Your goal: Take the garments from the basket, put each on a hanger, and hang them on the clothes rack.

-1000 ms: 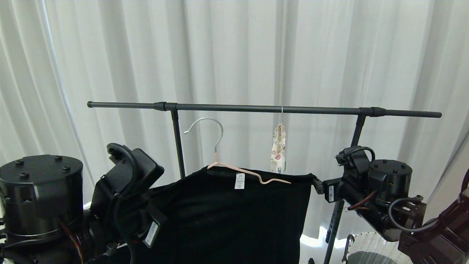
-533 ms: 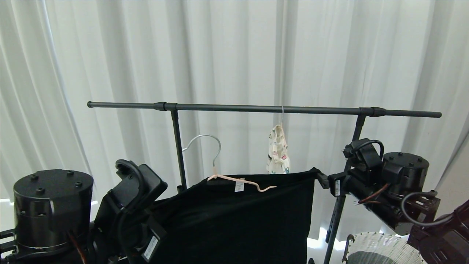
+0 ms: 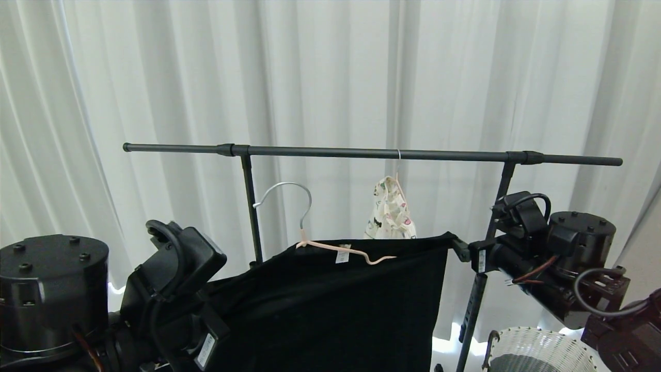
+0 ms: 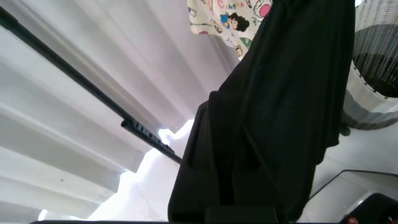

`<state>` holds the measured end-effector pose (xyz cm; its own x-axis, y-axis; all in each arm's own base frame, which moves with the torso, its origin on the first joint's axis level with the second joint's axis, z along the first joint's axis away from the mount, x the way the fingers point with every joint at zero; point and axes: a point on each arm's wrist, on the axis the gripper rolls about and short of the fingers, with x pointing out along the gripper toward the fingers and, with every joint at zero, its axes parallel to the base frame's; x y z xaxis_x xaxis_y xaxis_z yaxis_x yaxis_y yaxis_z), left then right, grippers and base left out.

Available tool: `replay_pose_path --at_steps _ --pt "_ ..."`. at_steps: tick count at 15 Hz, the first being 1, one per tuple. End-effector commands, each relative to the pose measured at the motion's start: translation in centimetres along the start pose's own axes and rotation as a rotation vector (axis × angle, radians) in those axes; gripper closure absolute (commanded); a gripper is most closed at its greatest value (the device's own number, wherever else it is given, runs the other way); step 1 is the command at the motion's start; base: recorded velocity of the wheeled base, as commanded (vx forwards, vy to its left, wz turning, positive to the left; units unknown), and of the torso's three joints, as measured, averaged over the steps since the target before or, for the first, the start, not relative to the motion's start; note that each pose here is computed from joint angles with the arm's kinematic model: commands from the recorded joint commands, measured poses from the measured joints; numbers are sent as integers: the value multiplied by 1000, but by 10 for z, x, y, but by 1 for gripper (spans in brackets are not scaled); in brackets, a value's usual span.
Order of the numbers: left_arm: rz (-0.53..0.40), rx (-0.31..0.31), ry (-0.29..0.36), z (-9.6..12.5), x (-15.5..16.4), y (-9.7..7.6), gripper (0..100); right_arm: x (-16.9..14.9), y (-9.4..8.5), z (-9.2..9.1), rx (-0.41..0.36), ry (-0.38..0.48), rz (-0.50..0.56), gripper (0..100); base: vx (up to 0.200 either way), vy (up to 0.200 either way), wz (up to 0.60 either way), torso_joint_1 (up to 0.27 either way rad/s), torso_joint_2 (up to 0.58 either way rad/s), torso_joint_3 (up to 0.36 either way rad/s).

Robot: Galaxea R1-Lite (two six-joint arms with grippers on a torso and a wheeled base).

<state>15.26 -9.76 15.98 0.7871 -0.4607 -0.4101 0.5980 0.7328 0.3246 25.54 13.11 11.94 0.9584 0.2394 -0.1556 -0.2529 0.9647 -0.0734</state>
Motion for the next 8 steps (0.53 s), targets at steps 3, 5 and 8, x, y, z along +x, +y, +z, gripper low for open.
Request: replay_pose_path --at_steps 3,5,8 --pt "44 3 80 -7 13 -1 100 -12 2 9 6 -25 20 0 0 0 0 0 0 0" --pt "80 -1 79 2 21 0 100 -21 6 8 0 -18 64 0 0 0 0 0 0 0" --pt "36 -18 33 11 22 -2 100 -42 20 6 -13 -14 298 0 0 0 0 0 0 0"
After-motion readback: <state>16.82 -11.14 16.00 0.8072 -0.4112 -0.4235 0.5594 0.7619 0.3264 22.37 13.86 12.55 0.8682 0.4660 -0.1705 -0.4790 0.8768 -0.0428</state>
